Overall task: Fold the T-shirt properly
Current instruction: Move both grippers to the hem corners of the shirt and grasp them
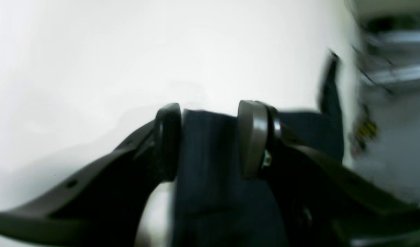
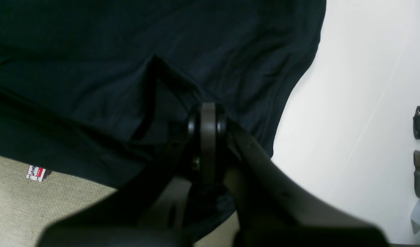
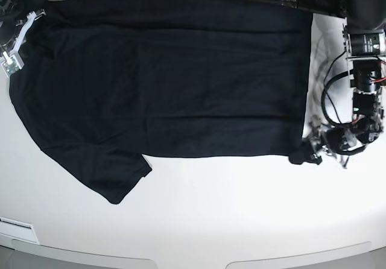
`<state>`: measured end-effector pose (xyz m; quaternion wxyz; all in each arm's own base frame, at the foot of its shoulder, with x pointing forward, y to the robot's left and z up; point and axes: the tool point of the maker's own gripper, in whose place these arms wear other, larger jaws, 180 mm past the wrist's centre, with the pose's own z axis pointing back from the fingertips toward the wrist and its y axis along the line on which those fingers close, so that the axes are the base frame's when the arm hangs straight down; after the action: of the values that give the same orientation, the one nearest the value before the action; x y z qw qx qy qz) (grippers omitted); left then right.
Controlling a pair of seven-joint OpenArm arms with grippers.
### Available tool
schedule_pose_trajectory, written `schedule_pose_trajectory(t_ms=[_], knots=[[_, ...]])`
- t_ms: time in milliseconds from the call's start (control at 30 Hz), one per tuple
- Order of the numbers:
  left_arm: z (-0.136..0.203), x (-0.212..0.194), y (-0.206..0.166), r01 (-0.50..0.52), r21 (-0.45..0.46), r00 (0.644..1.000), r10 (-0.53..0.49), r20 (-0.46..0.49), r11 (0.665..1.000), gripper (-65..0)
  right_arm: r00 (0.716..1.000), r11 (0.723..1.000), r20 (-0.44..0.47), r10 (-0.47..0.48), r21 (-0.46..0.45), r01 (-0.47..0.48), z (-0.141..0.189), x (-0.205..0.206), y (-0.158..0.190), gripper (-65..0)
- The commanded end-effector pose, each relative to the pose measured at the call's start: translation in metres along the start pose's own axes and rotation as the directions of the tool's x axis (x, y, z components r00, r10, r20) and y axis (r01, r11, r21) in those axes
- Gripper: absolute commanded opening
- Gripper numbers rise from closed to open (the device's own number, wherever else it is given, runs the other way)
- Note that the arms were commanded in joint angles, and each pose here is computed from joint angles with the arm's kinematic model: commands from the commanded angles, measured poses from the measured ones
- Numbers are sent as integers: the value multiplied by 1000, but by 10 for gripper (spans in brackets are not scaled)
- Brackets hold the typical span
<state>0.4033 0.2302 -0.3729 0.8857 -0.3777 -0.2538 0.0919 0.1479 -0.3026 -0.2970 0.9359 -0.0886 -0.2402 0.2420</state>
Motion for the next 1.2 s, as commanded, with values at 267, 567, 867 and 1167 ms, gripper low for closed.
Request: schedule_pose_trajectory(t_ms=[267, 567, 867, 1167], knots=[[-10, -30, 7, 51, 58, 988, -42, -151, 997, -580, 994, 999, 107, 19, -39, -15, 4, 29, -12, -650], [-11, -32, 7, 56, 60, 986, -46, -163, 997, -650, 894, 983, 449, 9, -166, 73, 21, 118, -62, -442], [-12, -18, -6, 89, 26, 986, -85, -146, 996, -650, 857, 946, 431, -283, -24, 324, -79, 134, -125, -332], [-11, -22, -7, 108, 15, 981, -104, -167, 994, -650, 732, 777, 262, -629, 252, 577, -166, 143, -149, -333]])
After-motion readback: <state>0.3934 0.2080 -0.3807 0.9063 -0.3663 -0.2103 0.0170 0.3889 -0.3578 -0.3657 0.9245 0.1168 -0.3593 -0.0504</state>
